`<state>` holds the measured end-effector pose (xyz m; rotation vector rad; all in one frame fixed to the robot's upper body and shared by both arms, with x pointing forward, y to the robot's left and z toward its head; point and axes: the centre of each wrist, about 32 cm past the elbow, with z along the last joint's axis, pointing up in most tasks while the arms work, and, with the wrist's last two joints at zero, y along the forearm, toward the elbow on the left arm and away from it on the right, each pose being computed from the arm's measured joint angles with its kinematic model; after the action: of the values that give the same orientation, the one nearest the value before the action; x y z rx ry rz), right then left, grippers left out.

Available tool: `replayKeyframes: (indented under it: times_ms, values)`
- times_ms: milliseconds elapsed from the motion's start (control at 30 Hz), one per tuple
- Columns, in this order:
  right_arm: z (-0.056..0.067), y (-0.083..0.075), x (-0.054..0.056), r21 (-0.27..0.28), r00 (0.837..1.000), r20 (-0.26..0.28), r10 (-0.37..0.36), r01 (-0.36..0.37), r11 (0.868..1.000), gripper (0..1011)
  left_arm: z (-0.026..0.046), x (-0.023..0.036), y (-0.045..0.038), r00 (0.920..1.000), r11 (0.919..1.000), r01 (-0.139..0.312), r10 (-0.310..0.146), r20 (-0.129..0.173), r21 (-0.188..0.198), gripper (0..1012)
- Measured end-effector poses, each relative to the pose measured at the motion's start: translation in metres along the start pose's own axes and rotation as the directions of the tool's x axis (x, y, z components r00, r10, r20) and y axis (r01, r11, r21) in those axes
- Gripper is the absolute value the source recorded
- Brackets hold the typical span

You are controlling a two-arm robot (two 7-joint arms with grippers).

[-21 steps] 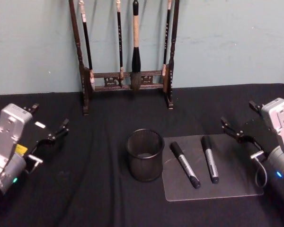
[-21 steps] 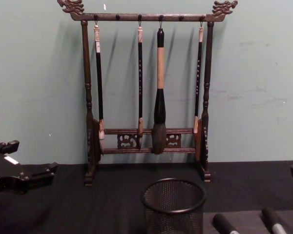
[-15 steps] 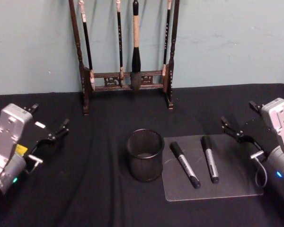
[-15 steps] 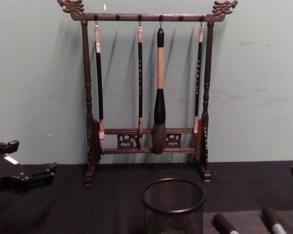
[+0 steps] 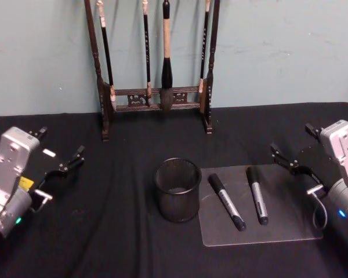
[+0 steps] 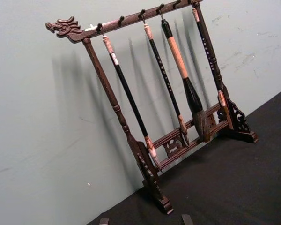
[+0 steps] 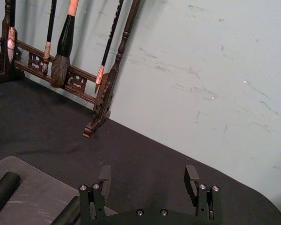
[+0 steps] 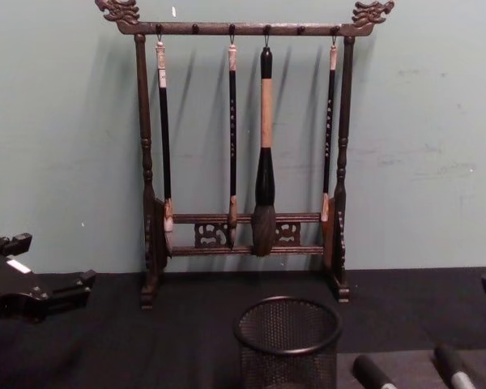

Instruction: Pick up the water-based marker from the table and place it into the pen holder.

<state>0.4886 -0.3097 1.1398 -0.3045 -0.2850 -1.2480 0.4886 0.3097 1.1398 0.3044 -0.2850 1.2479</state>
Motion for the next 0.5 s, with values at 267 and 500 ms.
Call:
replayKeyframes:
  times_ms: [267,500]
  values:
    - [0.0000,0.0000,0.0000,0.000,1.000,0.000,0.000,0.000,1.000,1002,0.0000,0.0000,0.0000,1.0000,1.0000,0.000,0.000,0.000,0.000,1001]
    - [0.0000,0.0000,0.0000,0.000,1.000,0.000,0.000,0.000,1.000,1002,0.0000,0.0000,0.0000,1.0000,1.0000,0.000,0.000,0.000,0.000,1001]
